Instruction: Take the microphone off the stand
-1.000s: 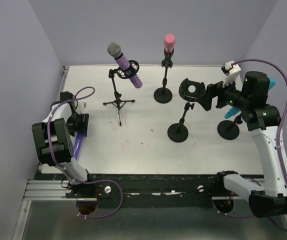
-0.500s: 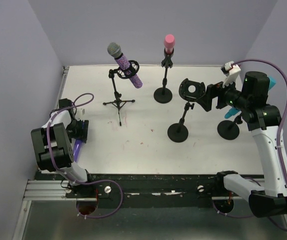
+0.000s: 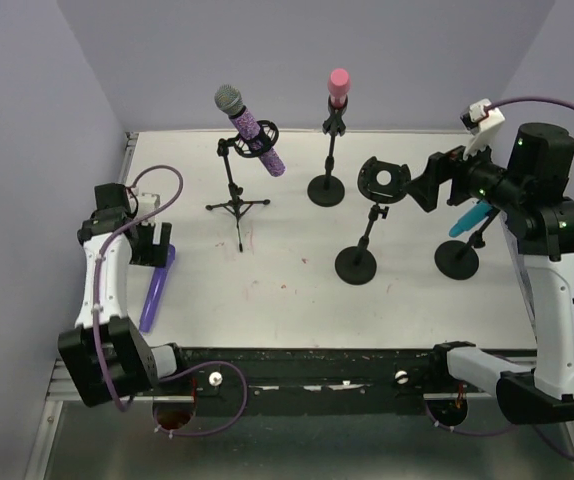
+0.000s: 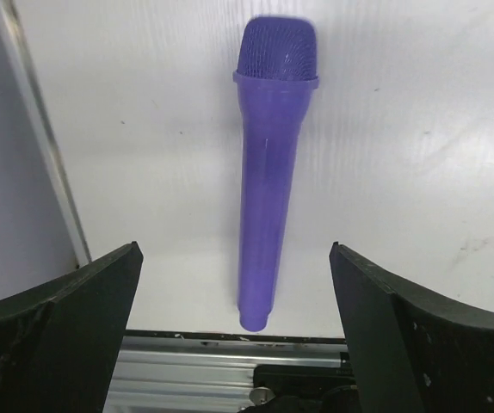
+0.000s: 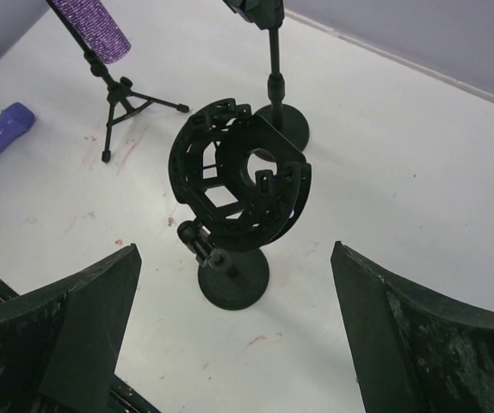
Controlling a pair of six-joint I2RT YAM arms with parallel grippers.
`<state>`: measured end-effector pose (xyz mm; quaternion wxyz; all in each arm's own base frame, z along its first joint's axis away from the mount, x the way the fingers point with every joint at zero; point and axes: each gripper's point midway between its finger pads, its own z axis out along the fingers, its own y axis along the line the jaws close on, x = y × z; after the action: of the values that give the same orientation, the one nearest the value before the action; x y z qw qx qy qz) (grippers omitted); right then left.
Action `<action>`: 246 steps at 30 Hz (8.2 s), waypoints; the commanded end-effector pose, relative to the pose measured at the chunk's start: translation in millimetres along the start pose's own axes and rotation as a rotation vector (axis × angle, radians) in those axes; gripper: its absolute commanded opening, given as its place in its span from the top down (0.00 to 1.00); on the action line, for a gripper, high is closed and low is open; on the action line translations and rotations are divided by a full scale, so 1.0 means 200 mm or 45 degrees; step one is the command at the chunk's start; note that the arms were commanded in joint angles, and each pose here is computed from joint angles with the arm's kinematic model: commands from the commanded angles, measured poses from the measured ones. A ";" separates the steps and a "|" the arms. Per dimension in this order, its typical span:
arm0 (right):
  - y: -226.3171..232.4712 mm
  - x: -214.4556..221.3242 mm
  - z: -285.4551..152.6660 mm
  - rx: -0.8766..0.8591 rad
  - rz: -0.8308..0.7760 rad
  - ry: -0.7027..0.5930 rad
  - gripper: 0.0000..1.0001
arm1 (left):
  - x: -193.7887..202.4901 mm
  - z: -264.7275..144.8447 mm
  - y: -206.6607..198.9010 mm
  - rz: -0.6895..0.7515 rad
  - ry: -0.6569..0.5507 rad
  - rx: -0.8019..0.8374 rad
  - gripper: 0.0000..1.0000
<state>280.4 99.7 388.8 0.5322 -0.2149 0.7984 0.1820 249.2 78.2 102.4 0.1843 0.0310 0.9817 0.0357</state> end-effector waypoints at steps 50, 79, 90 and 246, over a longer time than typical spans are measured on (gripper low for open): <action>0.21 0.48 0.16 -0.376 0.271 0.441 0.01 | -0.19 -1.13 -1.94 1.453 -1.092 1.276 0.07; 0.14 0.46 0.57 0.054 0.251 0.166 0.09 | -0.09 -1.02 -1.76 1.498 -1.287 1.213 0.04; 0.03 0.57 0.55 0.204 0.174 0.210 0.43 | -0.09 -0.95 -1.70 1.446 -1.280 1.193 0.04; 0.62 0.75 0.63 -0.903 0.017 0.259 0.99 | -0.19 -0.47 -1.98 1.421 -0.980 1.608 0.86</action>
<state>252.2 252.4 226.4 0.3368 -0.4073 0.7151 0.4575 234.5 -313.8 156.6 0.3954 0.5903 0.5607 -0.4253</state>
